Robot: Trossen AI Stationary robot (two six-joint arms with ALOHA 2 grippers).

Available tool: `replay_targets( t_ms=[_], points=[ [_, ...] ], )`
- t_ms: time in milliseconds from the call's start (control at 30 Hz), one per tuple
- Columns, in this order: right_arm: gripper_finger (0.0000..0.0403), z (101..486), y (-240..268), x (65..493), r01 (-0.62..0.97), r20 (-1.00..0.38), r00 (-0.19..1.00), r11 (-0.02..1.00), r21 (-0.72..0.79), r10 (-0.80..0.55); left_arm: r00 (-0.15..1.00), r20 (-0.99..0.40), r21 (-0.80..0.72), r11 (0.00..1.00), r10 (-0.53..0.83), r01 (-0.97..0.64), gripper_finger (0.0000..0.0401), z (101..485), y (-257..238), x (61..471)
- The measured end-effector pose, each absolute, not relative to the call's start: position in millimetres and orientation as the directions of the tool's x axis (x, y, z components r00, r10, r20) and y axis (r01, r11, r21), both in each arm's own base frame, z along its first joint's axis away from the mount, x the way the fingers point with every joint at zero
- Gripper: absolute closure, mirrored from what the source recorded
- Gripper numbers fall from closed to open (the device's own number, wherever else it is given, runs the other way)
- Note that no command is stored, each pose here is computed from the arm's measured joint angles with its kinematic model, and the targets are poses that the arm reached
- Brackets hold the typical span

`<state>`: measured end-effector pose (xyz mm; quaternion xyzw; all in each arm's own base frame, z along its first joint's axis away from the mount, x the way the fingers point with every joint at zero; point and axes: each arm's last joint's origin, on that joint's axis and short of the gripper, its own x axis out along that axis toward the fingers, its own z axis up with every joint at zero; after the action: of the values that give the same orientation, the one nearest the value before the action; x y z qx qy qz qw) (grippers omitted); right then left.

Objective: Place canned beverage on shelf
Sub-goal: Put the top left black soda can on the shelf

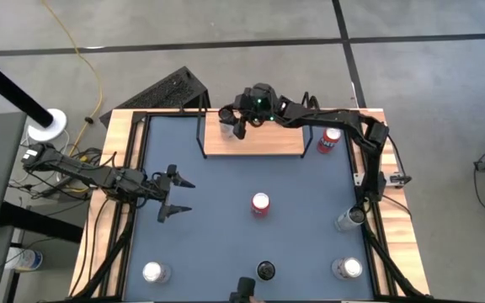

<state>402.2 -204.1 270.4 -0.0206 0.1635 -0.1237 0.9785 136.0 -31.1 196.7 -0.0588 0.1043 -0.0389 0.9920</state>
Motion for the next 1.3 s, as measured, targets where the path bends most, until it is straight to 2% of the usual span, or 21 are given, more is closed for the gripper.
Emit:
replay_targets(
  t_ms=[433, 967, 1300],
  points=[
    [0.0201, 288.0, -238.0, 388.9, 0.216, -0.222, 0.947, 0.971, -0.101, -0.233, 0.975, -0.203, -0.124, 0.990, -0.089, 0.064, 0.0037, 196.6, -31.0, 136.0],
    [0.0200, 272.9, -252.7, 396.2, 0.243, -0.247, 0.935, 0.967, -0.070, -0.253, 0.980, -0.178, -0.104, 0.992, -0.091, 0.073, 0.0037, 199.1, -31.2, 136.4],
    [0.0200, 279.4, -263.5, 395.7, 0.255, -0.276, 0.924, 0.964, -0.075, -0.266, 0.979, -0.181, -0.109, 0.991, -0.093, 0.074, 0.0037, 198.9, -31.2, 136.3]
  ],
)
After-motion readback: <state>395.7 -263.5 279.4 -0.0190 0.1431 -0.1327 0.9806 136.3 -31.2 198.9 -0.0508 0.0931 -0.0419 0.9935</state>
